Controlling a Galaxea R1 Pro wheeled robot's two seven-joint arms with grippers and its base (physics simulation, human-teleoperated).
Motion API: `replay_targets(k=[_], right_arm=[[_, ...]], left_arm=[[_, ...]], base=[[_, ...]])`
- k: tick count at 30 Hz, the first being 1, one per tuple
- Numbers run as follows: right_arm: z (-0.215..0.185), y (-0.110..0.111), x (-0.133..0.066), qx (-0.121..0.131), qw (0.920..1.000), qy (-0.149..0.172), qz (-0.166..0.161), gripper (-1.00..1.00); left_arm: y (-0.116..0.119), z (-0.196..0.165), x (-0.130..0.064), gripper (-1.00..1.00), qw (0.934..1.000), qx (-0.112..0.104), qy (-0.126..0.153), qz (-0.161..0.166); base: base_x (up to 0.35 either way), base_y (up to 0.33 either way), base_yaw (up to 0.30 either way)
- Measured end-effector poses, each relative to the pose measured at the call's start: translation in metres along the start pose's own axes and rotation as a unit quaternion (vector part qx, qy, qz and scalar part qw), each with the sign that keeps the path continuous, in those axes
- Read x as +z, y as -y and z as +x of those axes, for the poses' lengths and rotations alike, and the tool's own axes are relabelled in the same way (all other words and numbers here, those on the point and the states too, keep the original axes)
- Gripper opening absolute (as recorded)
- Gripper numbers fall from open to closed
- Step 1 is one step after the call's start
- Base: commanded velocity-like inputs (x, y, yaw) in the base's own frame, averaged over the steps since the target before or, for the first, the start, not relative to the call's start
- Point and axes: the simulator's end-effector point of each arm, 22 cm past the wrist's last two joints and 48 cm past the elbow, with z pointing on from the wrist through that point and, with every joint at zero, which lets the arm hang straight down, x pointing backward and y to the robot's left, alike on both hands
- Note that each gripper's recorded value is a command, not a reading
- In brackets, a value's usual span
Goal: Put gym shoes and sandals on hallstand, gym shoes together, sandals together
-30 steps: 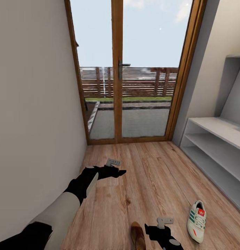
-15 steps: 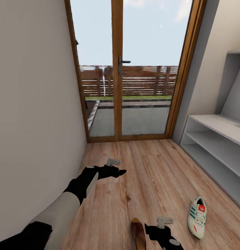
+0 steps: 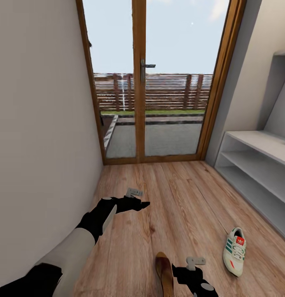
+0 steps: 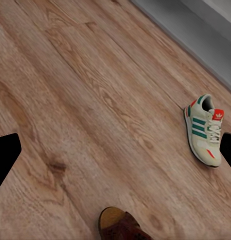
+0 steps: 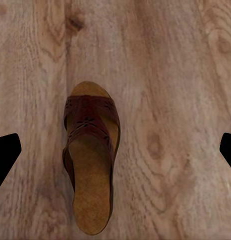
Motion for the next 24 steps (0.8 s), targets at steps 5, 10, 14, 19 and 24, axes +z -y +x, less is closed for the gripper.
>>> replay_targets(k=[5, 10, 14, 19, 24], right_arm=[[0.012, 0.001, 0.005, 0.001, 0.9999, -0.011, 0.001, 1.0], [0.025, 0.002, 0.01, 0.002, 0.9997, -0.024, 0.002, 1.0], [0.036, 0.004, 0.014, 0.002, 0.9994, -0.036, 0.003, 1.0], [0.05, 0.005, 0.018, 0.003, 0.9988, -0.05, 0.004, 1.0], [0.063, 0.007, 0.021, 0.004, 0.998, -0.063, 0.005, 1.0]], left_arm=[[-0.003, 0.015, 0.008, 1.0, 0.9999, -0.008, -0.009, 0.005], [-0.004, 0.032, 0.017, 1.0, 0.9995, -0.018, -0.02, 0.018], [-0.005, 0.044, 0.023, 1.0, 0.9989, -0.026, -0.029, 0.027], [-0.008, 0.059, 0.03, 1.0, 0.9981, -0.036, -0.038, 0.034], [-0.012, 0.074, 0.038, 1.0, 0.9972, -0.045, -0.048, 0.037]], base=[[0.0, 0.0, 0.0], [0.0, 0.0, 0.0], [0.0, 0.0, 0.0], [0.0, 0.0, 0.0], [0.0, 0.0, 0.0]])
